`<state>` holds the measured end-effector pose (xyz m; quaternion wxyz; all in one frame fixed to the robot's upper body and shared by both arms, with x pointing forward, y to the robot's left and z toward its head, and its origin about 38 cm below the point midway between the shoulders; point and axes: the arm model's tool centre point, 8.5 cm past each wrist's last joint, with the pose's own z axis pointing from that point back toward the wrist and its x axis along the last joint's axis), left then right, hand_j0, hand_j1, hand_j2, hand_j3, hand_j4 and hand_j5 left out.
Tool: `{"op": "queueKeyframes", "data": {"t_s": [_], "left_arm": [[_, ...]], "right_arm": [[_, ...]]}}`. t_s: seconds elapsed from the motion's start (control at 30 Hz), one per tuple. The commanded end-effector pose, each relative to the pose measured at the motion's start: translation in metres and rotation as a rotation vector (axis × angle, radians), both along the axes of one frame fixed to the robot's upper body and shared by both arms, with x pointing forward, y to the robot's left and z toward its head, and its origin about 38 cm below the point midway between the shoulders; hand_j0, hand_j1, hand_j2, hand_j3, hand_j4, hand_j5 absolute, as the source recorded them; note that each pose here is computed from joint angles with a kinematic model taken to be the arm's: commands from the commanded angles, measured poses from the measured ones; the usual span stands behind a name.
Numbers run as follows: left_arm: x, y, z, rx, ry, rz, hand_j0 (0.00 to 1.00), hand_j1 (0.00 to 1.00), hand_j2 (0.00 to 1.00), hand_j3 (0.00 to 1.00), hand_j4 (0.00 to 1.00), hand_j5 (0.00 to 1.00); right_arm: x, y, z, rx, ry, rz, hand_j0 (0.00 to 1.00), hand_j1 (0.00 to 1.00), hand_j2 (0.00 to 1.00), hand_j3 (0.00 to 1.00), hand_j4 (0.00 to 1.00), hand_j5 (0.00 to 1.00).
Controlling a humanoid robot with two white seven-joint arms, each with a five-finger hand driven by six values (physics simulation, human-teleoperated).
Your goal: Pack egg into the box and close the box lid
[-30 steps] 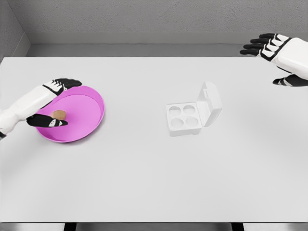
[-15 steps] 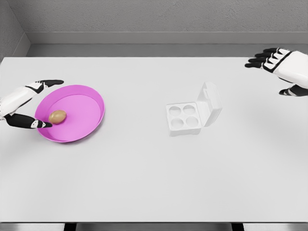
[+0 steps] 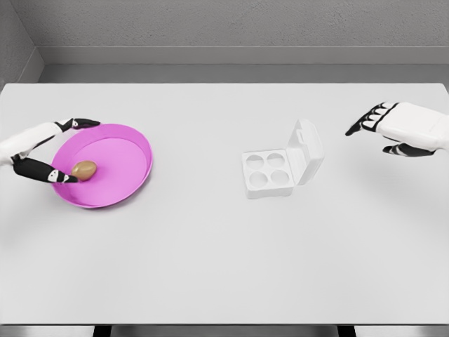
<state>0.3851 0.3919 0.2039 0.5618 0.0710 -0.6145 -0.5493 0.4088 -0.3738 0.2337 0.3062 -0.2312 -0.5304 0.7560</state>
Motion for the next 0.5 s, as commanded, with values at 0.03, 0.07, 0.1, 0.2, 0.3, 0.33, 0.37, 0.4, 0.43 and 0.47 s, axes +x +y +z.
{"op": "queueKeyframes", "data": {"t_s": [0.03,0.07,0.1,0.2,0.3,0.33,0.37,0.4,0.43,0.47], "left_arm": [[0.003,0.002,-0.011,0.009,0.039,0.046,0.92,0.92,0.92,0.92,0.92,0.92],[0.004,-0.005,-0.016,0.049,0.022,0.034,0.92,0.92,0.92,0.92,0.92,0.92],[0.004,-0.017,-0.019,0.073,0.001,0.015,0.92,0.92,0.92,0.92,0.92,0.92],[0.004,-0.022,-0.021,0.109,-0.02,0.008,0.92,0.92,0.92,0.92,0.92,0.92],[0.011,-0.036,-0.025,0.169,-0.107,0.034,0.92,0.92,0.92,0.92,0.92,0.92],[0.01,-0.035,-0.025,0.166,-0.107,0.039,0.92,0.92,0.92,0.92,0.92,0.92],[0.011,-0.034,-0.026,0.167,-0.104,0.042,0.92,0.92,0.92,0.92,0.92,0.92],[0.011,-0.032,-0.027,0.17,-0.099,0.048,0.92,0.92,0.92,0.92,0.92,0.92],[0.011,-0.03,-0.028,0.171,-0.088,0.065,0.92,0.92,0.92,0.92,0.92,0.92],[0.011,-0.028,-0.031,0.174,-0.073,0.079,0.91,0.91,0.91,0.91,0.91,0.91]], "right_arm": [[0.001,0.002,-0.004,0.004,0.016,-0.001,0.69,0.69,0.69,0.69,0.69,0.69],[0.0,0.002,-0.004,0.004,0.015,0.0,0.69,0.69,0.69,0.69,0.69,0.69],[0.001,0.003,-0.004,0.008,0.015,0.001,0.69,0.69,0.69,0.69,0.69,0.69],[0.003,0.004,-0.006,0.018,0.016,-0.003,0.69,0.69,0.69,0.69,0.69,0.69],[0.005,0.004,-0.01,0.028,0.023,-0.01,0.69,0.69,0.69,0.69,0.69,0.69],[0.006,0.003,-0.014,0.029,0.032,-0.016,0.69,0.69,0.69,0.69,0.69,0.69],[0.007,0.004,-0.022,0.032,0.051,-0.019,0.69,0.69,0.69,0.69,0.69,0.69],[0.011,0.001,-0.026,0.038,0.061,-0.034,0.69,0.69,0.69,0.69,0.69,0.69],[0.014,0.004,-0.029,0.035,0.07,-0.031,0.69,0.69,0.69,0.69,0.69,0.69],[0.017,0.003,-0.032,0.035,0.078,-0.037,0.7,0.7,0.7,0.7,0.7,0.7]]}}
